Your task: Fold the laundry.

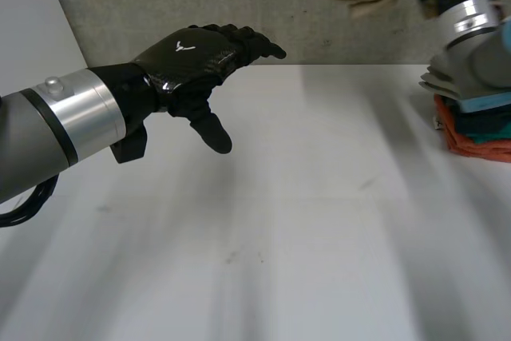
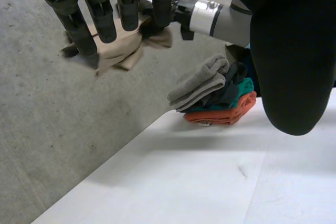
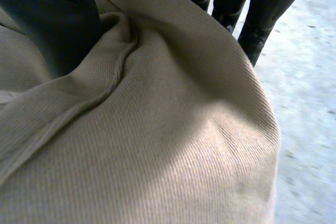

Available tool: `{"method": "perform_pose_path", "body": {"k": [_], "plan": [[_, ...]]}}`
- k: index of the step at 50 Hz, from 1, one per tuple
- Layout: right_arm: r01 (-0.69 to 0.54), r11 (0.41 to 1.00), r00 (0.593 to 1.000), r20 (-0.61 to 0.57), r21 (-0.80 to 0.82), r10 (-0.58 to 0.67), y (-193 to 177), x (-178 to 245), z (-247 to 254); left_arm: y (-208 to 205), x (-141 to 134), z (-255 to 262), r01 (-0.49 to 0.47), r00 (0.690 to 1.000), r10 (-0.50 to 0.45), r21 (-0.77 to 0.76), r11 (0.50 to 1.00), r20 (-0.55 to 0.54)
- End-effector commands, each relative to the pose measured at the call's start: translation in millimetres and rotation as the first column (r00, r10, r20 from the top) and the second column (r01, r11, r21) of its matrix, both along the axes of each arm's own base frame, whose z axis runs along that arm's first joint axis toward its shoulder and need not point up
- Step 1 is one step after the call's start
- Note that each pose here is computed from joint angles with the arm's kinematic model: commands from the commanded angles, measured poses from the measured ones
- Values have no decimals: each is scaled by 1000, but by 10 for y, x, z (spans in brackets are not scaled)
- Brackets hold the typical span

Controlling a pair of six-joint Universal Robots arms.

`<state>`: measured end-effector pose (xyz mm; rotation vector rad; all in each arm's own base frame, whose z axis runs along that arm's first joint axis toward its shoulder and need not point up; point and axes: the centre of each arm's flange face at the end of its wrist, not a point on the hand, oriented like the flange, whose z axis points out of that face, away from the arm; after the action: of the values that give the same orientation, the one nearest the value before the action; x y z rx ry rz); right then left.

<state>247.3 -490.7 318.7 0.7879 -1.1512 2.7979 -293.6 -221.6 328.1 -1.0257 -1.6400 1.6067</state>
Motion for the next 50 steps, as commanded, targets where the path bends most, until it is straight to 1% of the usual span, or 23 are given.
{"method": "perform_pose_path", "body": {"k": [1, 7, 10, 11, 14, 18, 21, 22, 25, 26, 29, 42, 50], "plan": [[50, 999, 997, -52, 15, -49, -320, -741, -55, -12, -2, 2, -2, 1000, 2, -6, 1000, -5], [62, 988, 996, -80, 141, -51, -473, -1374, -400, -4, -5, -8, -1, 1000, 1, -2, 1000, -4], [79, 982, 994, -90, 172, -64, -496, -1573, -500, -6, -5, -20, -1, 1000, 1, 1, 1000, -2], [92, 977, 993, -94, 195, -75, -511, -1722, -572, -6, -5, -20, -1, 1000, 1, 1, 1000, -2], [104, 965, 991, -106, 240, -80, -515, -1963, -697, -4, -10, -25, 1, 1000, -1, 2, 1000, -2], [124, 949, 989, -115, 289, -94, -485, -2246, -804, -3, -15, -39, 2, 1000, -2, 6, 1000, 0], [123, 937, 990, -111, 328, -91, -450, -2355, -862, -5, -16, -48, 2, 1000, -2, 11, 1000, 0], [108, 929, 991, -110, 355, -73, -423, -2397, -892, -5, -16, -48, 2, 1000, -2, 11, 1000, 0], [63, 916, 994, -106, 396, -22, -390, -2389, -950, -6, -16, -44, 2, 1000, -2, 12, 1000, -2], [29, 905, 995, -100, 424, 14, -371, -2366, -1003, -5, -21, -48, 4, 1000, -4, 12, 1000, -2], [3, 895, 994, -99, 447, 46, -351, -2346, -1047, -9, -22, -52, 4, 1000, -4, 12, 1000, -2], [7, 865, 997, -72, 502, 33, -397, -2461, -1381, -13, -30, -76, 5, 1000, -5, 19, 1000, 1], [15, 844, 998, -53, 536, 16, -384, -2504, -1500, -15, -31, -81, 5, 1000, -5, 20, 1000, 2]]}}
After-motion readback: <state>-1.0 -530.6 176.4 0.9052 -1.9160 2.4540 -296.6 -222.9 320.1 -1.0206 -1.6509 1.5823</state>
